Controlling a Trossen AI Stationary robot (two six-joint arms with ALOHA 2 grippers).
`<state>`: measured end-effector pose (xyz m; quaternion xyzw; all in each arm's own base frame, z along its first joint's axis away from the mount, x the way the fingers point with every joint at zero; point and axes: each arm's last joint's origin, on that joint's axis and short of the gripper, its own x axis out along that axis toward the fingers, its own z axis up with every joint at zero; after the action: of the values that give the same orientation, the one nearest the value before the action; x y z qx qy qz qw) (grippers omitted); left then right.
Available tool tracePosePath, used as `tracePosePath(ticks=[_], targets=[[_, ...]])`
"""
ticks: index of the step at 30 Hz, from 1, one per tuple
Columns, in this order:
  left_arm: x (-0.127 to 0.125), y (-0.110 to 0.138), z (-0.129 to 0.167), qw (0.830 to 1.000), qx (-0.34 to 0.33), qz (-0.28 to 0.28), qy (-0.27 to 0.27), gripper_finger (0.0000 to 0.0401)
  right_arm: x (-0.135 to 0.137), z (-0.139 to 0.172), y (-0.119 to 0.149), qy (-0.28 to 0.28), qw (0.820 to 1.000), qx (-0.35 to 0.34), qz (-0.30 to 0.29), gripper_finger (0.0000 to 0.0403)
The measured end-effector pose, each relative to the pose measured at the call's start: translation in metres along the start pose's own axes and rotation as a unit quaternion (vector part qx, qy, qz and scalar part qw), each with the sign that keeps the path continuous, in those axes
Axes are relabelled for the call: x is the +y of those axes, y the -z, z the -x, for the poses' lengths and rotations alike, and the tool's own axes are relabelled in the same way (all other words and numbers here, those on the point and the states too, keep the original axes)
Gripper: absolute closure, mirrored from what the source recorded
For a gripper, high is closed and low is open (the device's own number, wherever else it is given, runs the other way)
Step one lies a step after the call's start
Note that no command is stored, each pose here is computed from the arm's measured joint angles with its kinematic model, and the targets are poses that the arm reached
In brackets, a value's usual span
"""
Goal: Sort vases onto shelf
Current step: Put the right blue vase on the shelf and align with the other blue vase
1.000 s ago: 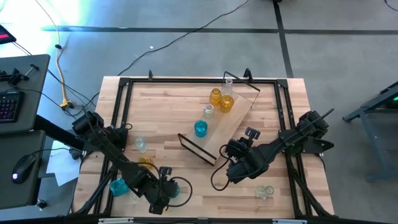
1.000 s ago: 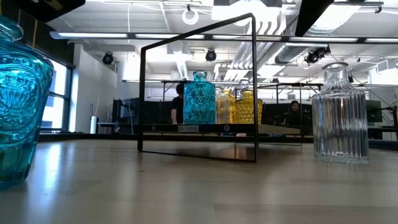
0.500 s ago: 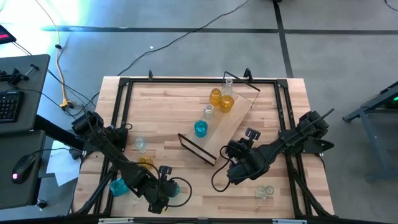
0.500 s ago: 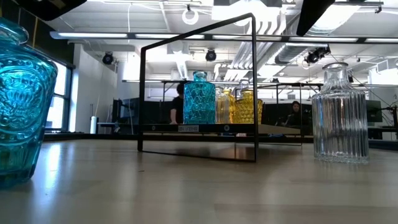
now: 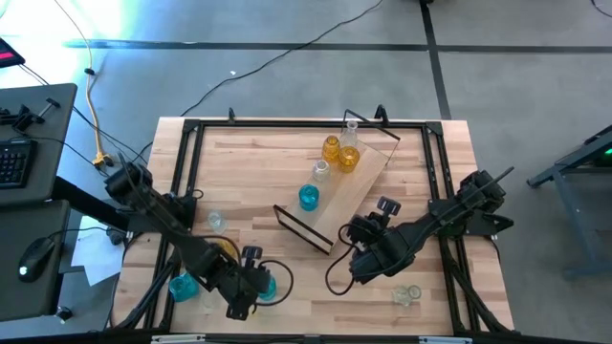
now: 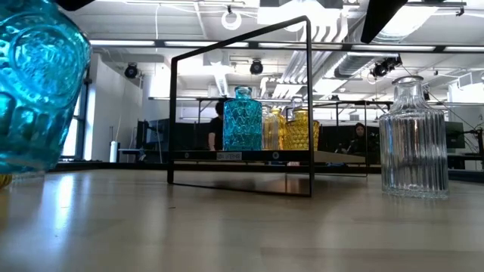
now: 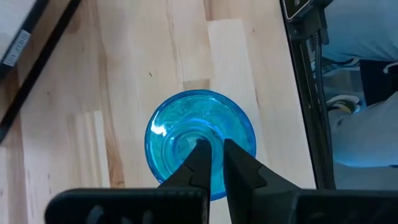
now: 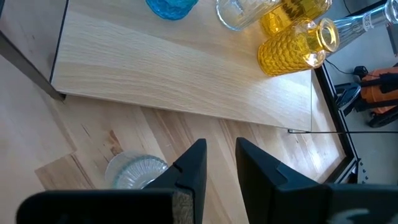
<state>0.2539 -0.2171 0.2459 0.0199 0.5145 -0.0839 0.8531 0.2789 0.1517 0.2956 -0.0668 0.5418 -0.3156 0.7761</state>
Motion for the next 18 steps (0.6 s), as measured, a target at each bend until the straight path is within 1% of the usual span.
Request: tracePosePath(ticks=[10, 13, 18], targets=[[0.011, -0.006, 0.002, 1.0, 0.005, -0.018, -0.011, 0.0394, 0.0, 0.0, 0.0, 0.0, 1.0, 0.0, 0.001, 0.0336], [0.012, -0.016, 0.015, 0.999, 0.001, -0.034, -0.021, 0.0394, 0.0, 0.0, 0.0, 0.0, 1.0, 0.0, 0.001, 0.0336], [0.013, -0.037, 0.048, 0.996, -0.025, -0.063, -0.053, 0.0394, 0.0, 0.0, 0.0, 0.0, 1.0, 0.0, 0.001, 0.0336]])
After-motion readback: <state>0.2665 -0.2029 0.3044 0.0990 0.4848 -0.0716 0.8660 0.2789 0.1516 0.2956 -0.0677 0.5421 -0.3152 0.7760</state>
